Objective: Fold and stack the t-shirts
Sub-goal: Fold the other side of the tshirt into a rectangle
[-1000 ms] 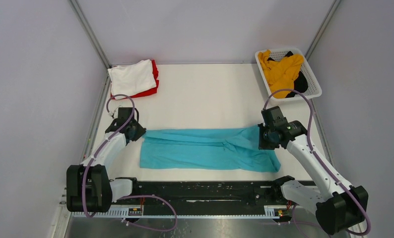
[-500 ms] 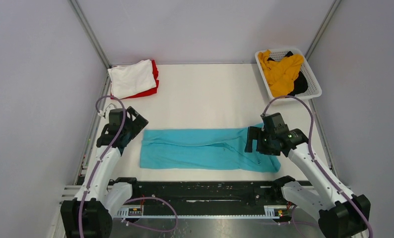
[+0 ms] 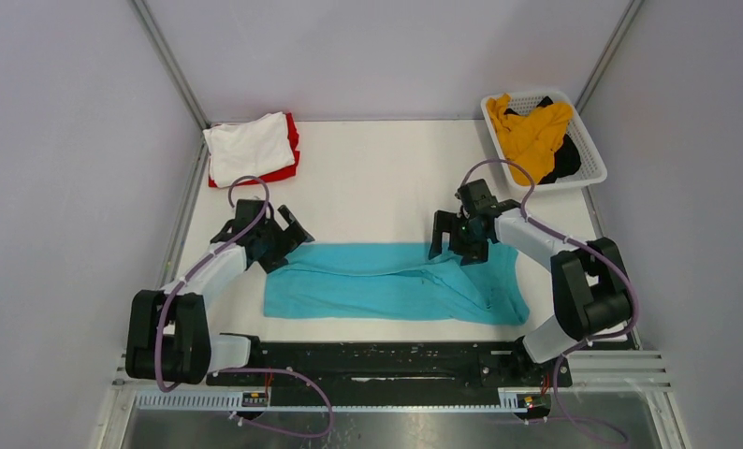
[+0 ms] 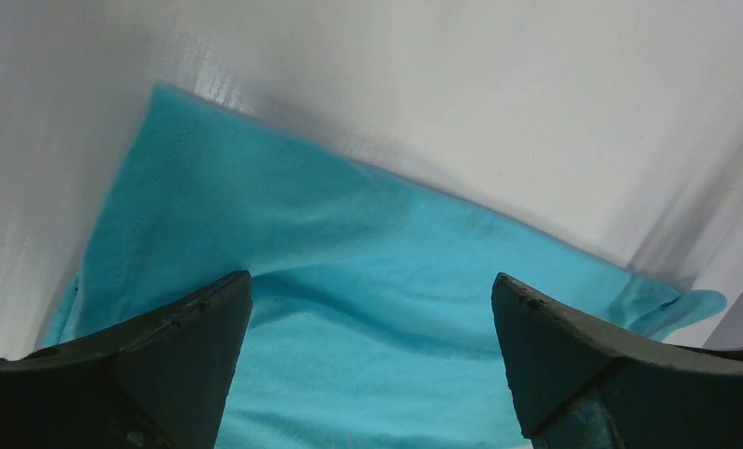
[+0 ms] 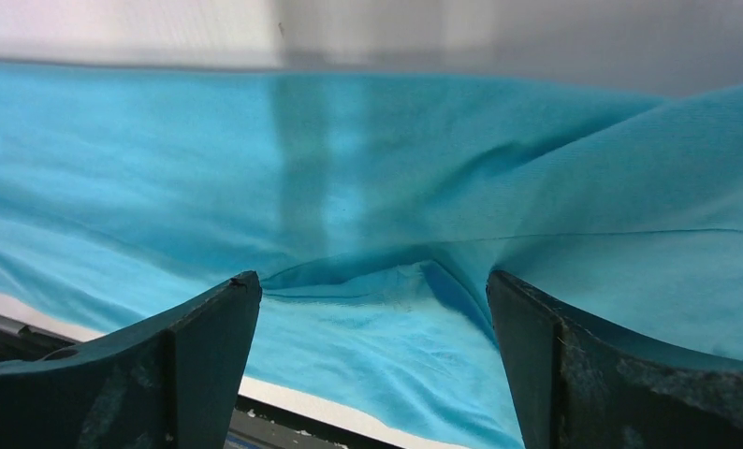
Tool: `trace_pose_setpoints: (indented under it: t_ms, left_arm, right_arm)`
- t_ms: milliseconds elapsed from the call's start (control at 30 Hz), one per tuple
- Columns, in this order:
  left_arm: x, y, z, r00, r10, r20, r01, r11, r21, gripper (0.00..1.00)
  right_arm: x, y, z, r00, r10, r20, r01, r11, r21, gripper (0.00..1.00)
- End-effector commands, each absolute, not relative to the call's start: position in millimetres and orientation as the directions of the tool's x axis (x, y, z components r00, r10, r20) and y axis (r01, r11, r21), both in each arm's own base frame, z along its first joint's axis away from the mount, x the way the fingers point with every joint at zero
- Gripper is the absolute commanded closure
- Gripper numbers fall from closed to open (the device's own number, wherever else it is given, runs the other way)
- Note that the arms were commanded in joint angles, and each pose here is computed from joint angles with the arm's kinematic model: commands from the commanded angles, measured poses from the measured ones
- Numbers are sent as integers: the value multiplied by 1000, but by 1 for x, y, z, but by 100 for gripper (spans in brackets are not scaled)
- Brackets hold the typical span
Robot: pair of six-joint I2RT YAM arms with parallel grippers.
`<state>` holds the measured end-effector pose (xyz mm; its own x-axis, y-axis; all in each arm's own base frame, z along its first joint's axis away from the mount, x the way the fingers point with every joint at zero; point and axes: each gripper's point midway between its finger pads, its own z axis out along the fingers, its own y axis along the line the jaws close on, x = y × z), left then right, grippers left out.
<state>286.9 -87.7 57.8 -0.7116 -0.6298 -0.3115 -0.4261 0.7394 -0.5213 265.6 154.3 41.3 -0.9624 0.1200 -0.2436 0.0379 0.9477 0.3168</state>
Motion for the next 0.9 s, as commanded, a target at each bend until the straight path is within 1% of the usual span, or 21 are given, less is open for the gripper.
trace_pose_setpoints:
  t_ms: [0, 200, 300, 400, 533, 600, 667, 733, 800, 867]
  left_arm:
    - [301, -88, 64, -705, -614, -354, -386, 752, -535, 1]
    - [305, -85, 60, -711, -608, -353, -398, 762, -511, 1]
    - [306, -82, 60, -706, -609, -363, -406, 767, -498, 1]
    - [307, -83, 64, -699, -615, -365, -405, 761, -506, 1]
    - [314, -87, 75, -690, -619, -374, -383, 752, -537, 1]
    - [315, -86, 79, -685, -621, -381, -379, 751, -541, 1]
    - [316, -89, 84, -686, -619, -383, -366, 748, -554, 1]
    - [316, -96, 88, -699, -606, -380, -341, 749, -568, 1]
    - [315, -110, 93, -724, -572, -386, -295, 762, -576, 1]
    - [313, -127, 97, -754, -525, -394, -240, 779, -579, 1]
  right_arm:
    - [257, 173, 46, -971, 116, -211, 18, 908, 418, 1]
    - [202, 197, 50, -992, 6, -127, -59, 862, 503, 1]
    - [172, 204, 54, -994, -60, -97, -100, 868, 487, 0]
    - [147, 209, 59, -981, -154, -118, -190, 879, 437, 1]
    - [109, 229, 74, -945, -308, -111, -321, 803, 503, 1]
    - [103, 231, 80, -930, -342, -136, -360, 771, 525, 1]
    - [109, 227, 83, -928, -329, -176, -372, 780, 502, 1]
    - [121, 221, 84, -933, -281, -223, -355, 818, 452, 1]
    - [132, 214, 81, -948, -206, -242, -292, 864, 410, 0]
    - [141, 209, 76, -970, -106, -218, -191, 888, 418, 0]
